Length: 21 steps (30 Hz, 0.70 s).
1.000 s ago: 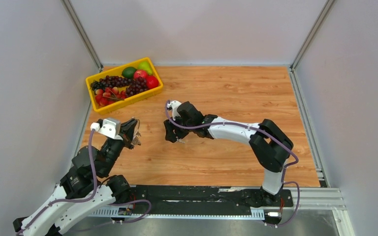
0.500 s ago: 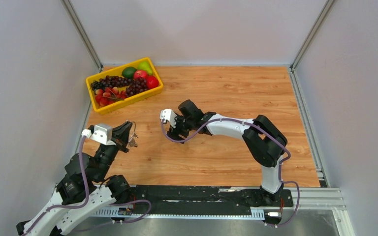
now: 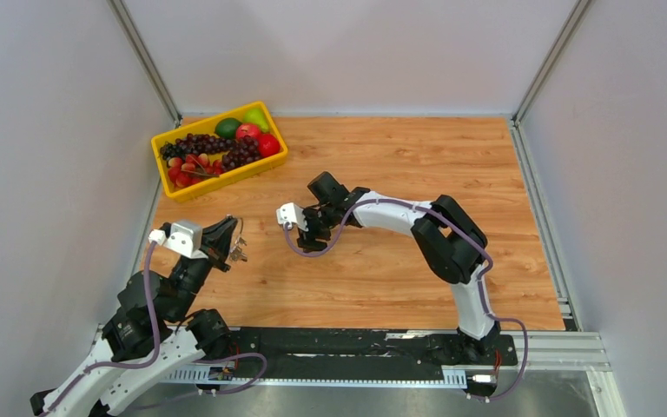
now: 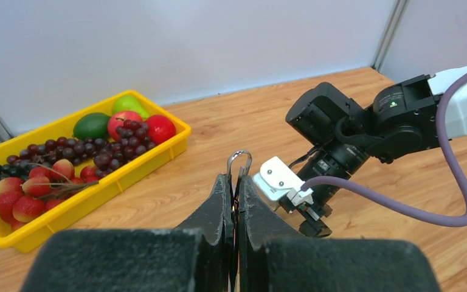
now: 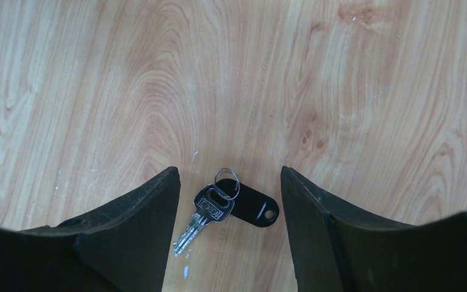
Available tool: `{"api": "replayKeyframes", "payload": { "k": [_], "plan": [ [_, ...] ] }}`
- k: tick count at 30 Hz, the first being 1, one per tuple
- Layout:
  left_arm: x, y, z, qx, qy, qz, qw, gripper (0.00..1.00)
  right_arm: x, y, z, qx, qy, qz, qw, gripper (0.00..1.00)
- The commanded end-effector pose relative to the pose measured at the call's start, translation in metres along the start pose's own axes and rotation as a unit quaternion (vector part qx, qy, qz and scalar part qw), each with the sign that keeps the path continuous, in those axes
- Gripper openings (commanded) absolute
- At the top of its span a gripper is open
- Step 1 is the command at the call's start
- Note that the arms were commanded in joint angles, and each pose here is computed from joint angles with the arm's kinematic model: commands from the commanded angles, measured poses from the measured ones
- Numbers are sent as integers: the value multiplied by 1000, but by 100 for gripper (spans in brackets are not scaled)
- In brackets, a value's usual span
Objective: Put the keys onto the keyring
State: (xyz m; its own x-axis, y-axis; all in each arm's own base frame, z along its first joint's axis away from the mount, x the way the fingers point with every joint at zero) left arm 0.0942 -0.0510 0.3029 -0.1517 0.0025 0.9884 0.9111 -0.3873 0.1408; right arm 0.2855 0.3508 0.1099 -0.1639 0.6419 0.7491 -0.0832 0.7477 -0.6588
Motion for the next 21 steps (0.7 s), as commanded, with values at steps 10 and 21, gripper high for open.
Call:
{"api": "replayKeyframes", "payload": {
  "k": [10,21],
  "plan": [
    [5,1,-2,-18,7,-25,999,0,-1,11,-13,18,-5,-3,1000,58],
    [6,0,-2,-23,6,-32,999,0,-8,9,-14,24,24,6,999,40]
  ]
}}
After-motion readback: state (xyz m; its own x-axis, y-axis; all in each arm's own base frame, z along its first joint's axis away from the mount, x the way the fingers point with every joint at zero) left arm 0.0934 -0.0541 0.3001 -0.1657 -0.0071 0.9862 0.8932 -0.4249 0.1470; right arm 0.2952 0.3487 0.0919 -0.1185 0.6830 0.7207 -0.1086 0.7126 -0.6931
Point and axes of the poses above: each gripper's point midway between its finger pads, its own y axis out along the fingers, its own z axis along the line the jaws close on, x = y × z, the point moved 9 cm from there along -y, back along the fingers, and after that the axes turned 5 degrees about y, right-handed, at the moved point
